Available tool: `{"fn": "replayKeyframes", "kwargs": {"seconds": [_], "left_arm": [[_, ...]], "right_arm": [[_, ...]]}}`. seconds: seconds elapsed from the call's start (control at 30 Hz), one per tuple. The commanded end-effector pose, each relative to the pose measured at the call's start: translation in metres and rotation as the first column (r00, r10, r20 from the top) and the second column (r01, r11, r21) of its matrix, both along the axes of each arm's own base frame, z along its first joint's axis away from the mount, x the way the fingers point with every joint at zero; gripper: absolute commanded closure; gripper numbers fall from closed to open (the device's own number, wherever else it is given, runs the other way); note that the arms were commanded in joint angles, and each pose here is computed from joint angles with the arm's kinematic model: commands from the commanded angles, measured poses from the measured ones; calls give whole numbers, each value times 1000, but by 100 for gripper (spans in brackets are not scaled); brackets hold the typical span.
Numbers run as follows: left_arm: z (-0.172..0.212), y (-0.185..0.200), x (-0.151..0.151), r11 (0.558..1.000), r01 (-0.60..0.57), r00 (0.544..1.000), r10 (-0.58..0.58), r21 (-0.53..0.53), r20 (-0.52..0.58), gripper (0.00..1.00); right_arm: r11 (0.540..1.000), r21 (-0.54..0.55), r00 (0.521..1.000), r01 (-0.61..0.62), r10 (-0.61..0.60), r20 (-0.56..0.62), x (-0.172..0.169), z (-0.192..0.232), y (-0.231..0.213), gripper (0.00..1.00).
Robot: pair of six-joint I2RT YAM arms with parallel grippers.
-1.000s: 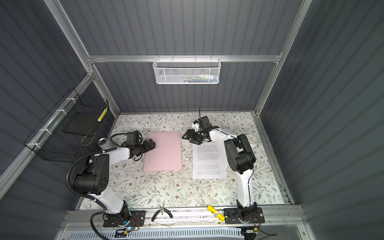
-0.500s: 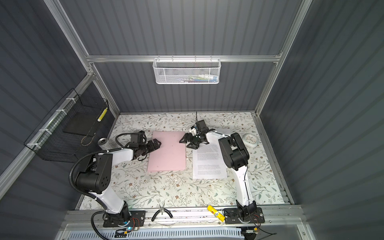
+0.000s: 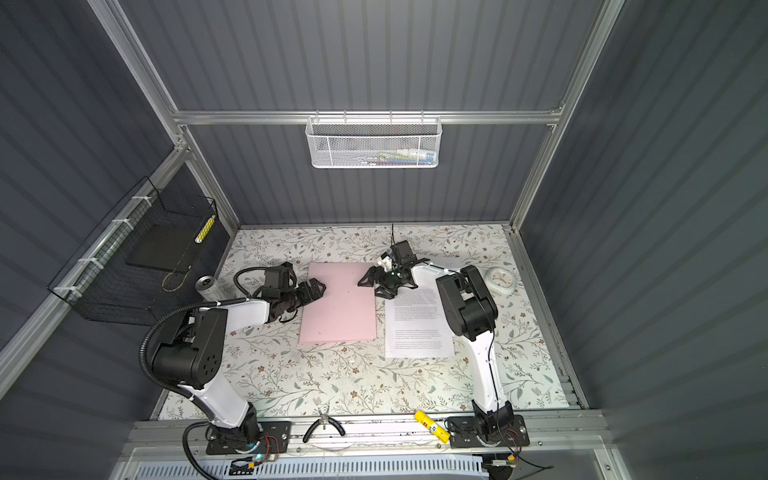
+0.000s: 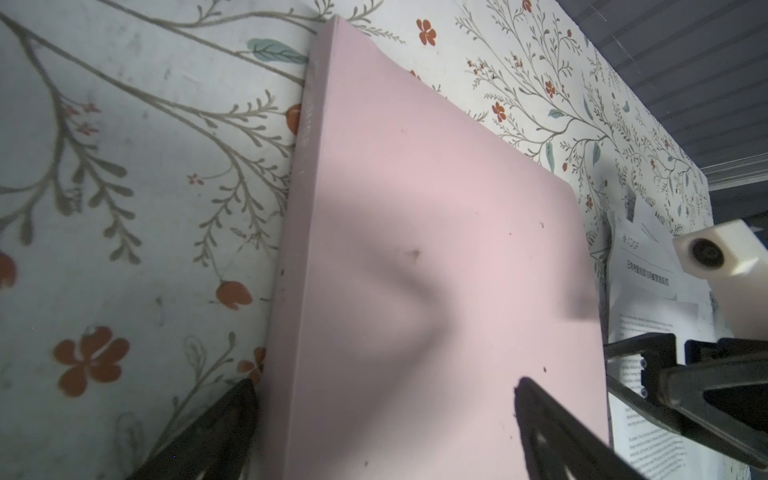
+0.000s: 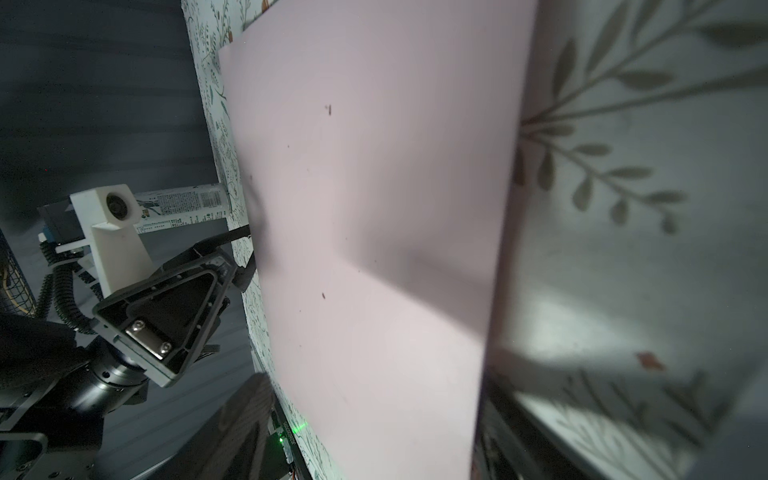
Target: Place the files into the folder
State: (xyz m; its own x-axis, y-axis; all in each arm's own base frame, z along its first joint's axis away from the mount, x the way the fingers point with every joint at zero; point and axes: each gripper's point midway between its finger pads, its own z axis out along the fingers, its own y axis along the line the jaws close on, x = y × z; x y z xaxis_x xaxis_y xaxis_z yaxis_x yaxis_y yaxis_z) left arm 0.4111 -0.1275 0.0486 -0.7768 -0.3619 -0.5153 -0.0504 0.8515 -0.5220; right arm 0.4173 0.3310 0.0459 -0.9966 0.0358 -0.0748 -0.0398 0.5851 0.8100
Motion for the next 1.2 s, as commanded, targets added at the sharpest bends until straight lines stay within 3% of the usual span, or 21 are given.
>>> {"fn": "replayKeyframes", "kwargs": {"seconds": [0.0,0.2,0.6,0.8,0.93,0.97,1.03,1.17], "left_arm": [[-21,1,-18,1000,1,995,1,14,-95,3],[-22,-2,-17,1000,7,995,-5,19,-98,3],[-19,-7,-16,999,29,996,-26,32,-87,3],[-12,-4,-16,997,34,997,-29,75,-68,1],[9,6,-20,985,7,1000,-4,175,-17,1],[17,5,-22,977,4,1000,-5,215,4,0],[38,2,-28,945,-2,998,-17,326,53,1],[73,-11,-46,887,-19,988,-55,461,147,1]], "right_arm": [[1000,-19,999,3,-2,34,-4,15,-2,24],[1000,-22,998,4,-3,67,-6,28,-4,24],[994,101,993,-38,27,113,-10,57,9,29],[990,131,991,-50,33,131,-11,72,11,44],[989,138,990,-53,34,134,-13,78,11,54],[989,137,991,-52,34,130,-13,78,11,57],[988,148,992,-53,35,121,-15,80,11,73],[984,173,994,-45,27,105,-18,82,12,87]]}}
